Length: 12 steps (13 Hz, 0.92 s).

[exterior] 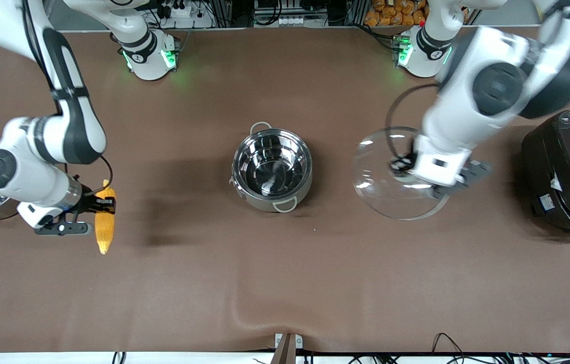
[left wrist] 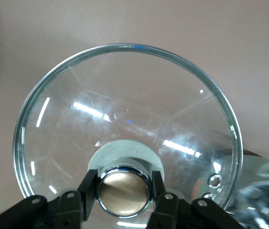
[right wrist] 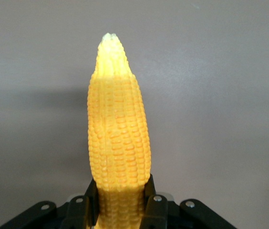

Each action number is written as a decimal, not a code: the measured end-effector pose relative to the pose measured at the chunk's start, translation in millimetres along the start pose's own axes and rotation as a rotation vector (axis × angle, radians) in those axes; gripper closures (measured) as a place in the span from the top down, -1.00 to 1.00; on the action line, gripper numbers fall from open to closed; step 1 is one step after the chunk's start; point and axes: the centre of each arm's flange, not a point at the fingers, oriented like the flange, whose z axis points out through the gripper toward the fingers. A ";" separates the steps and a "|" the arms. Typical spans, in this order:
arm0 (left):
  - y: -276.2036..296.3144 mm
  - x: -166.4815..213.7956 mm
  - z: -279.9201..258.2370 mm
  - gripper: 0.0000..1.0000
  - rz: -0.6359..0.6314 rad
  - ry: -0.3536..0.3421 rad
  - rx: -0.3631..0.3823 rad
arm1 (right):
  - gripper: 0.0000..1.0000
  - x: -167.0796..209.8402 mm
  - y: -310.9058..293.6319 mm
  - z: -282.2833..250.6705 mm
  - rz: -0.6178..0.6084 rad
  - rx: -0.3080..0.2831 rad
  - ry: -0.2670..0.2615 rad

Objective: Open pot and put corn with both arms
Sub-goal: 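Lift the glass lid with the left gripper while the right gripper lifts the corn, then set the lid on the table while the right gripper carries the corn over the pot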

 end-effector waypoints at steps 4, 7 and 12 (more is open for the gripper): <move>-110.5 40.2 84.4 0.00 0.130 -0.008 -0.008 | -0.28 -16.7 -69.2 -80.0 0.069 -0.001 -0.053; -163.7 40.4 158.7 0.00 0.157 -0.009 -0.015 | -0.31 -34.1 -146.8 -115.5 0.134 -0.005 -0.032; -170.1 0.7 243.4 0.00 0.179 0.009 -0.026 | -0.31 -81.4 -272.0 -116.5 0.211 -0.020 -0.023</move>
